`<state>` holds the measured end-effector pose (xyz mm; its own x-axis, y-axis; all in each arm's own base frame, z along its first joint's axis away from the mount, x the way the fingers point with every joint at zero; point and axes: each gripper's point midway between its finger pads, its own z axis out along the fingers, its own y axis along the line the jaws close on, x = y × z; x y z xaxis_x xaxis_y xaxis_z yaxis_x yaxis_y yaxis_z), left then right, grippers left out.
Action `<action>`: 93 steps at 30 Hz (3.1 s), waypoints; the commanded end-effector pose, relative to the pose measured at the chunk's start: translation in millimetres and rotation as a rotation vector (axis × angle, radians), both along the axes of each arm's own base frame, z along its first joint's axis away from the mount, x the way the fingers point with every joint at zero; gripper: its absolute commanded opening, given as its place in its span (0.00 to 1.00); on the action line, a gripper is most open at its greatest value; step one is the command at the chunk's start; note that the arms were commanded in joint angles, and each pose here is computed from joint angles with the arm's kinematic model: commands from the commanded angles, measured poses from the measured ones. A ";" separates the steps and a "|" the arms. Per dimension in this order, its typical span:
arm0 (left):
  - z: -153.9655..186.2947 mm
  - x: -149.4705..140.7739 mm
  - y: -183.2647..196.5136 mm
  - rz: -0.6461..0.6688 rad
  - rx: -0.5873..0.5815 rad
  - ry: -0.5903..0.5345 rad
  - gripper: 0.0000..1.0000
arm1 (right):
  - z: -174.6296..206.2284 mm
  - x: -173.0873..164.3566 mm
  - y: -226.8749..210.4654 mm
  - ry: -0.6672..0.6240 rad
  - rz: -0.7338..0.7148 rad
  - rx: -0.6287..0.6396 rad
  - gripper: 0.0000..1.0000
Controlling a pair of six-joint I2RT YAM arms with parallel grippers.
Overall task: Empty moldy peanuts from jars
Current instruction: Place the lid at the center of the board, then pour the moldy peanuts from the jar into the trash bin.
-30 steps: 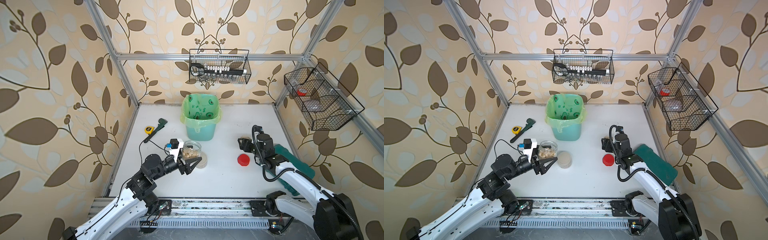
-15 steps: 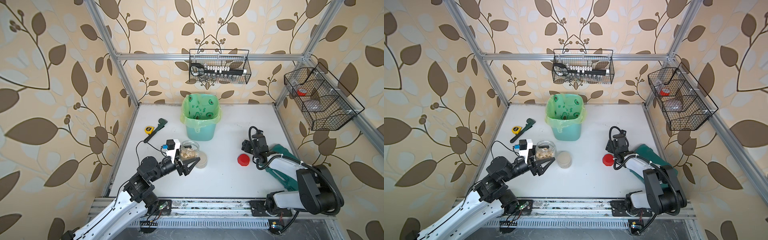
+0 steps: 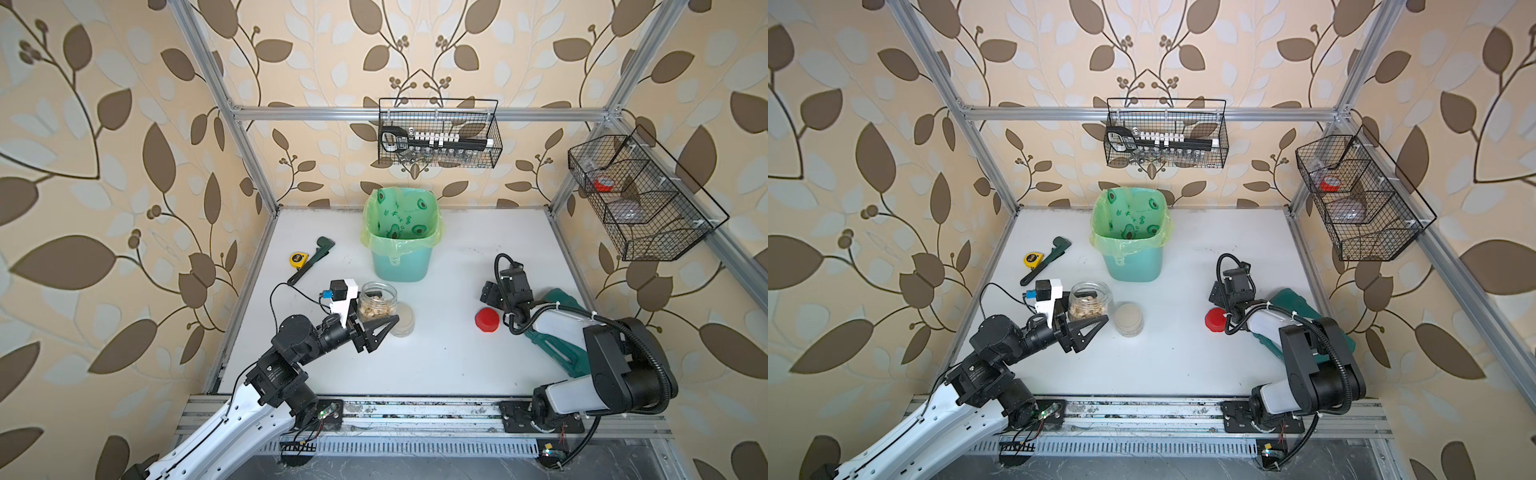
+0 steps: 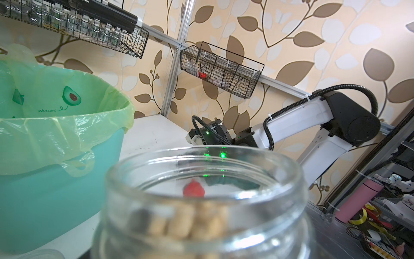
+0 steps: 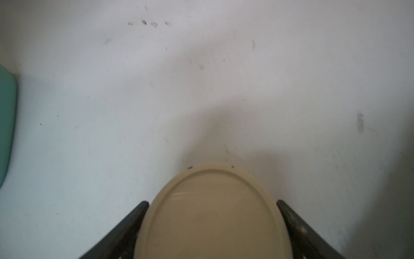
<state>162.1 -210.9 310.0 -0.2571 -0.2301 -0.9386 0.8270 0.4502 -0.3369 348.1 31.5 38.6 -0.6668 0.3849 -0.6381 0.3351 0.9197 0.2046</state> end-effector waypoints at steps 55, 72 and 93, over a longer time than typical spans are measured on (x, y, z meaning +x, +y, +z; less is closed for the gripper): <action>94.2 59.4 -48.2 0.216 -0.164 -0.552 0.26 | 333.9 -94.9 280.5 0.024 0.998 1.300 0.98; 89.3 60.3 -54.9 0.185 -0.147 -0.515 0.26 | 355.2 -107.9 308.8 0.025 1.069 1.334 0.76; 66.8 71.5 -64.3 0.190 -0.057 -0.483 0.36 | 341.3 -101.3 305.1 0.084 1.000 1.304 0.59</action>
<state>237.0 -277.6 349.3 0.2302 -0.2213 -0.9476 0.7983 0.5998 0.0539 254.3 341.4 351.7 -0.9956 0.0168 -0.0925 -0.0916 0.0484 0.9946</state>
